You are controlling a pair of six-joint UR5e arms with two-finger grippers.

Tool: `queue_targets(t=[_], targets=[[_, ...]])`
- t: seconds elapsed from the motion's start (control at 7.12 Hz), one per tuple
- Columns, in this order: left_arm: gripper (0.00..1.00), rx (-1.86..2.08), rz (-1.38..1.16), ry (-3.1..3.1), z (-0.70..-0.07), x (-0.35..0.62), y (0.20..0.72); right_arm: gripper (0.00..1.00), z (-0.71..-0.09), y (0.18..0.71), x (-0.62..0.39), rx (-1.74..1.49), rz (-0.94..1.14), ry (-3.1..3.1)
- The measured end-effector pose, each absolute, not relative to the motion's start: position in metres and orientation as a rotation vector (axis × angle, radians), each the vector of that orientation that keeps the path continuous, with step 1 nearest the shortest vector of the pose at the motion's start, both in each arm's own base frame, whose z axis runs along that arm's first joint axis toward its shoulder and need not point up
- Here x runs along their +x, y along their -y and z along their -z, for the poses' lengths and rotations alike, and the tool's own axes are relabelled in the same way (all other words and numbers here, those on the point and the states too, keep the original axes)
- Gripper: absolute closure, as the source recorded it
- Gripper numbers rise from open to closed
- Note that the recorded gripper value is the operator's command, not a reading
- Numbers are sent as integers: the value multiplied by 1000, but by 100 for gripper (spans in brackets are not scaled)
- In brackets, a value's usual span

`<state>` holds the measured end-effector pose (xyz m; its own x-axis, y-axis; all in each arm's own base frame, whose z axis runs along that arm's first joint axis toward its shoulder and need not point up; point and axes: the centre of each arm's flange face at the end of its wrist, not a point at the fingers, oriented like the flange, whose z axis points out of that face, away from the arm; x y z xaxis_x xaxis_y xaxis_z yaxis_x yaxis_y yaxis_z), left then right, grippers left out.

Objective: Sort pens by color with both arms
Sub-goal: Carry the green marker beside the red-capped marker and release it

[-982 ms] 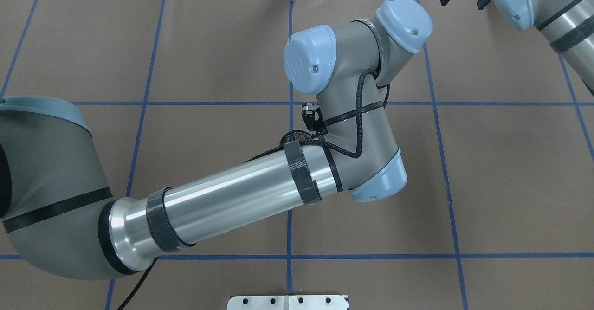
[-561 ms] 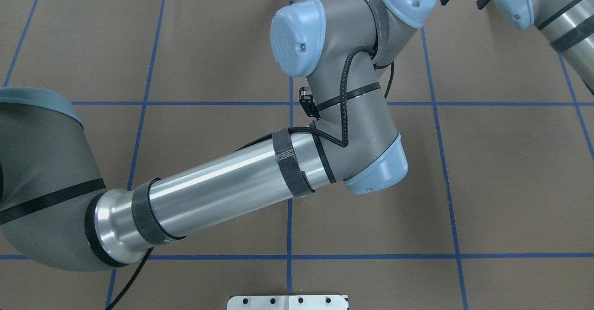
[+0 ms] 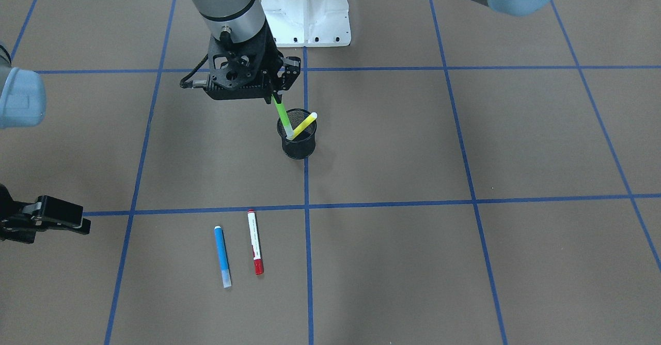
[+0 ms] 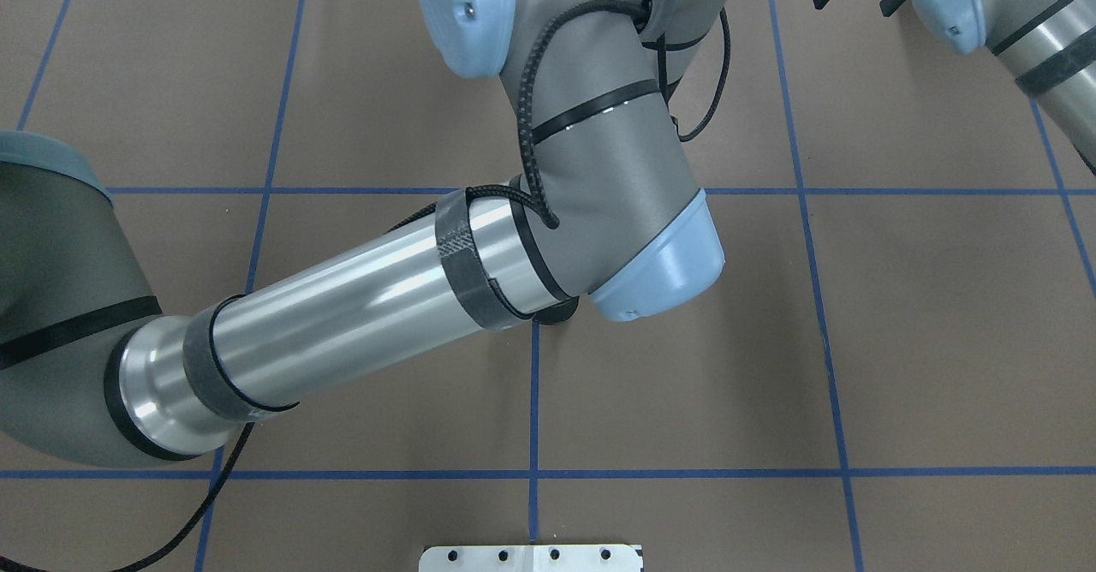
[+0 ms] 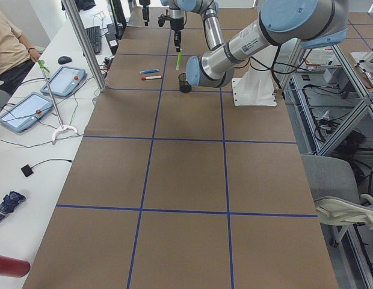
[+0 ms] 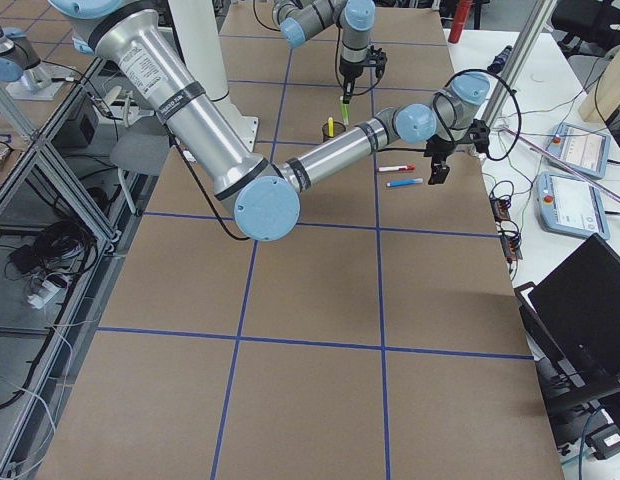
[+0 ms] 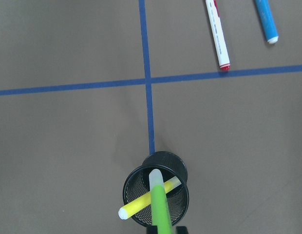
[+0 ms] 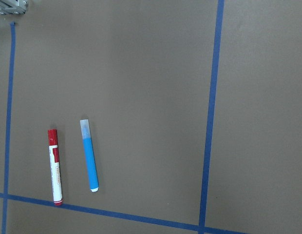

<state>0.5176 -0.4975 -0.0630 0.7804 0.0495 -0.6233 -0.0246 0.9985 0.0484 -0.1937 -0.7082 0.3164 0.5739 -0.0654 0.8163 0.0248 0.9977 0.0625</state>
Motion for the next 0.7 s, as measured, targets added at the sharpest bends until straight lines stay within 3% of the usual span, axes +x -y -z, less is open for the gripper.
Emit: queue_targets(t=[0.7], targets=[[94,169,103,-797,39,485,535,0,-319,708,-195,55,52,940]])
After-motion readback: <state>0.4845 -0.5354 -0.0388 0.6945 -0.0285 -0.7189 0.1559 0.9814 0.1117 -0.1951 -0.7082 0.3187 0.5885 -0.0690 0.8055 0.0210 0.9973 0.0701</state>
